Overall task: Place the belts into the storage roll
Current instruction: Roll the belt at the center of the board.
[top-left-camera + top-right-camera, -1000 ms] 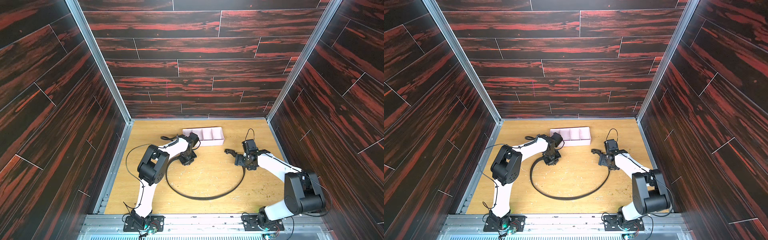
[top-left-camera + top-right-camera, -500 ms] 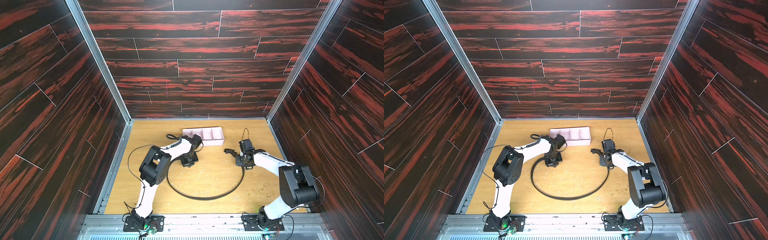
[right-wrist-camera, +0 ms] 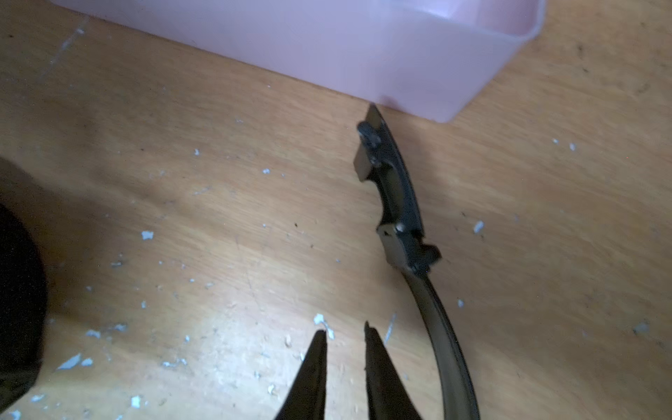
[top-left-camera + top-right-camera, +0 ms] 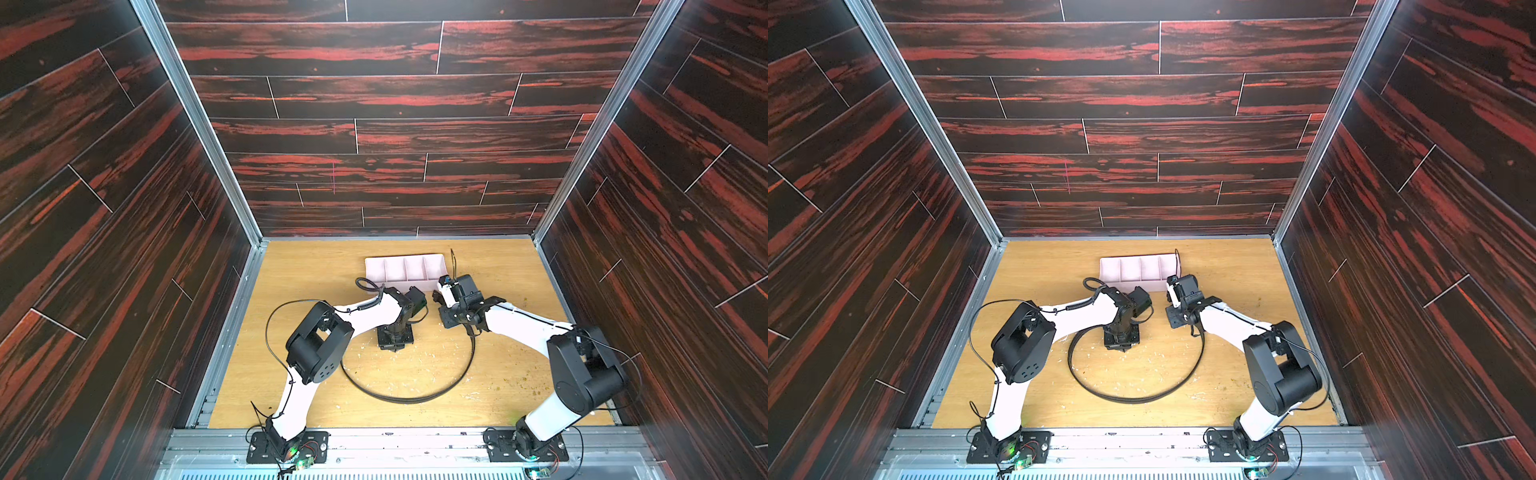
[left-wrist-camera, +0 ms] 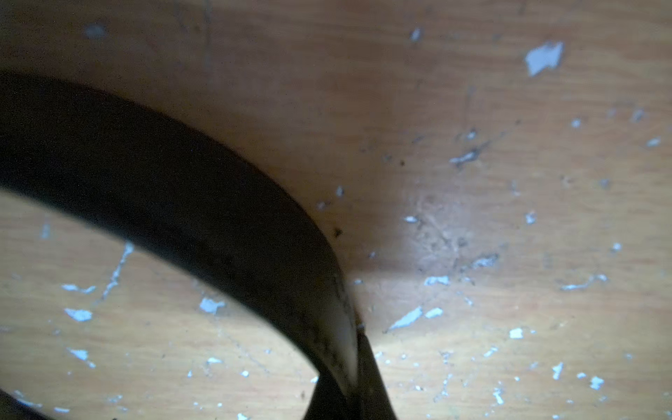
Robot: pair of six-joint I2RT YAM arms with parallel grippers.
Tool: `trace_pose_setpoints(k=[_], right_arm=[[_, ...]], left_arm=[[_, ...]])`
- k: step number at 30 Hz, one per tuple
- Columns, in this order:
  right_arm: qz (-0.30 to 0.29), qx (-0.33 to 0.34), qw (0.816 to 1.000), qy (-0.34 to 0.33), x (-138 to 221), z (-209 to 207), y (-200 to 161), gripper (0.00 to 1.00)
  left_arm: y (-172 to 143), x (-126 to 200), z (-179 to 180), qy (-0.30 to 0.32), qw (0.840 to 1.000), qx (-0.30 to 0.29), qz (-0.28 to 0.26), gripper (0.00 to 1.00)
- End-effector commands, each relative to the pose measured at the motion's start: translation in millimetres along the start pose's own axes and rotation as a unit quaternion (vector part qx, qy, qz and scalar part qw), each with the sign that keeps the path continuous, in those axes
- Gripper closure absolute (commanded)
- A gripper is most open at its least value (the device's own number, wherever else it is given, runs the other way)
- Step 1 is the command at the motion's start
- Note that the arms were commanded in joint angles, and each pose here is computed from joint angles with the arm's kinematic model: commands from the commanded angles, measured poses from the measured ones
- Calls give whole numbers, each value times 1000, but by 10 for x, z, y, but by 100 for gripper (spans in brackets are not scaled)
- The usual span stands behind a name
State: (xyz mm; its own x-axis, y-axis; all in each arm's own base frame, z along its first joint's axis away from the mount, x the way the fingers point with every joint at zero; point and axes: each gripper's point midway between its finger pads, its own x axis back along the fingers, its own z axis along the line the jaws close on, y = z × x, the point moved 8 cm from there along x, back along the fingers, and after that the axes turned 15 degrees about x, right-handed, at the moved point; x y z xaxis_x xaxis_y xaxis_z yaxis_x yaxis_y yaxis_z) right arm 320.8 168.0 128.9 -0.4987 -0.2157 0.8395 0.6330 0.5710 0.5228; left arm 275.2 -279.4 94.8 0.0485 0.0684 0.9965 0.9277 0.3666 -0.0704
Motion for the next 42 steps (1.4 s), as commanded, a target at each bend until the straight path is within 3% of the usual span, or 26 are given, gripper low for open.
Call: trace_pose_setpoints(k=[1, 5, 7, 16, 23, 29, 42], right_arm=[[-5, 8, 1000, -11, 32, -29, 56, 75], [-46, -2, 999, -13, 216, -80, 163, 51], [-47, -1, 999, -10, 210, -126, 235, 44], [-22, 2, 1000, 10, -76, -343, 252, 38], [-2, 7, 999, 35, -273, -341, 185, 47], [-7, 8, 998, 57, -376, -287, 191, 67], [-49, 63, 984, 158, -244, 421, 634, 76]], left_arm=[[-21, 142, 12, -10, 1000, -3, 2, 100], [-13, 169, -15, -12, 1000, -12, -2, 100], [-25, 136, -31, -12, 1000, -14, 9, 100], [-66, 173, 30, -5, 999, -37, 14, 100], [-116, 121, 73, -1, 997, -76, 30, 100], [-123, 83, 73, -4, 995, -92, 31, 98], [-134, 159, -13, -41, 995, -84, 29, 97]])
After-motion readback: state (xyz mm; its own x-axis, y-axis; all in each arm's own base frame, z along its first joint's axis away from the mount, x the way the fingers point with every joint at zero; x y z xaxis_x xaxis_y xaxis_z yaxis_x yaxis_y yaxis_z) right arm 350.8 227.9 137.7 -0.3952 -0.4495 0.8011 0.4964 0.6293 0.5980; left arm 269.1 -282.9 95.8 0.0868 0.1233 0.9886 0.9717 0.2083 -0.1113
